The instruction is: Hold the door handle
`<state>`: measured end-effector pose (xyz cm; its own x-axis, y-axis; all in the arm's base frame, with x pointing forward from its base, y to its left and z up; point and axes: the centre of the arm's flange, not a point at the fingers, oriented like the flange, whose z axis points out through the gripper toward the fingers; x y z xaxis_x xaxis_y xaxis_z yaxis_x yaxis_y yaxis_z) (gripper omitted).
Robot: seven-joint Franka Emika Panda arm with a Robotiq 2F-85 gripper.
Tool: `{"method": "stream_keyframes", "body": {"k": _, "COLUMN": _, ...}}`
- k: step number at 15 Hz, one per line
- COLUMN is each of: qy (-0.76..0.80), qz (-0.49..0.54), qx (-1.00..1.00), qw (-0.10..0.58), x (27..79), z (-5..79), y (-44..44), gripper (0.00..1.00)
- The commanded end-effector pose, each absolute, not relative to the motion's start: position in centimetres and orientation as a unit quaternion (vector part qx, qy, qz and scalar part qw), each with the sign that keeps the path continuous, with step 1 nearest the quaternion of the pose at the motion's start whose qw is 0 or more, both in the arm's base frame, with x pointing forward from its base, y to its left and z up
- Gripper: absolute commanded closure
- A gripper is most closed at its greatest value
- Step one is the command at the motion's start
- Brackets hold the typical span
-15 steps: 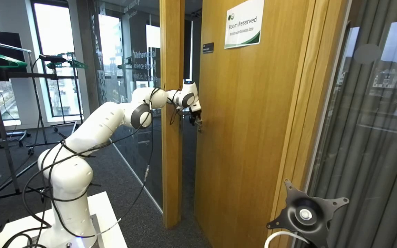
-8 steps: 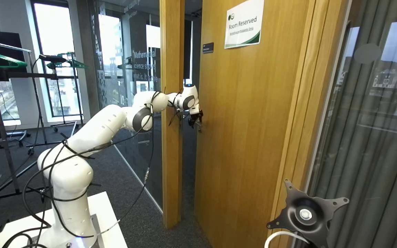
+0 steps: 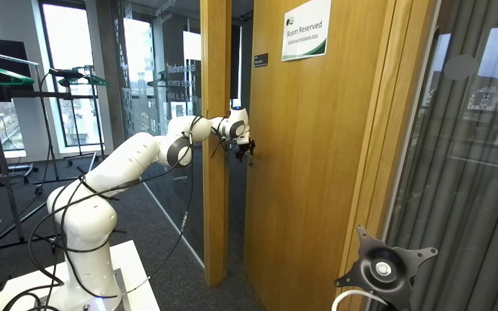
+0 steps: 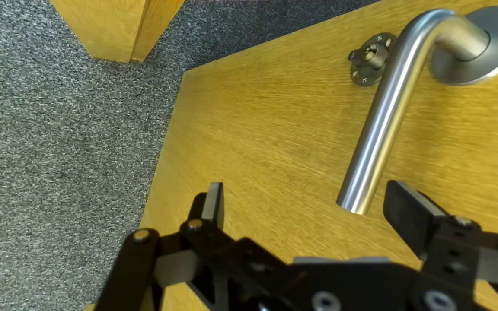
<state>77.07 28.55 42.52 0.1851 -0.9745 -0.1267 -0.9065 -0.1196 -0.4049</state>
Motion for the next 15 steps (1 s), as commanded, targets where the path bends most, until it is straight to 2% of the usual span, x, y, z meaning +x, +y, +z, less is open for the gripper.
{"method": "stream_keyframes", "body": {"k": 1, "qy": 0.647, "qz": -0.071, "qx": -0.733, "qw": 0.198, "x": 78.9, "z": 43.4, "y": 29.2, "gripper": 0.00}}
{"method": "stream_keyframes", "body": {"k": 12, "qy": 0.628, "qz": -0.027, "qx": -0.753, "qw": 0.194, "x": 77.9, "z": 41.9, "y": 31.0, "gripper": 0.00}}
{"method": "stream_keyframes", "body": {"k": 15, "qy": 0.608, "qz": -0.058, "qx": -0.769, "qw": 0.189, "x": 78.0, "z": 41.7, "y": 31.4, "gripper": 0.00}}
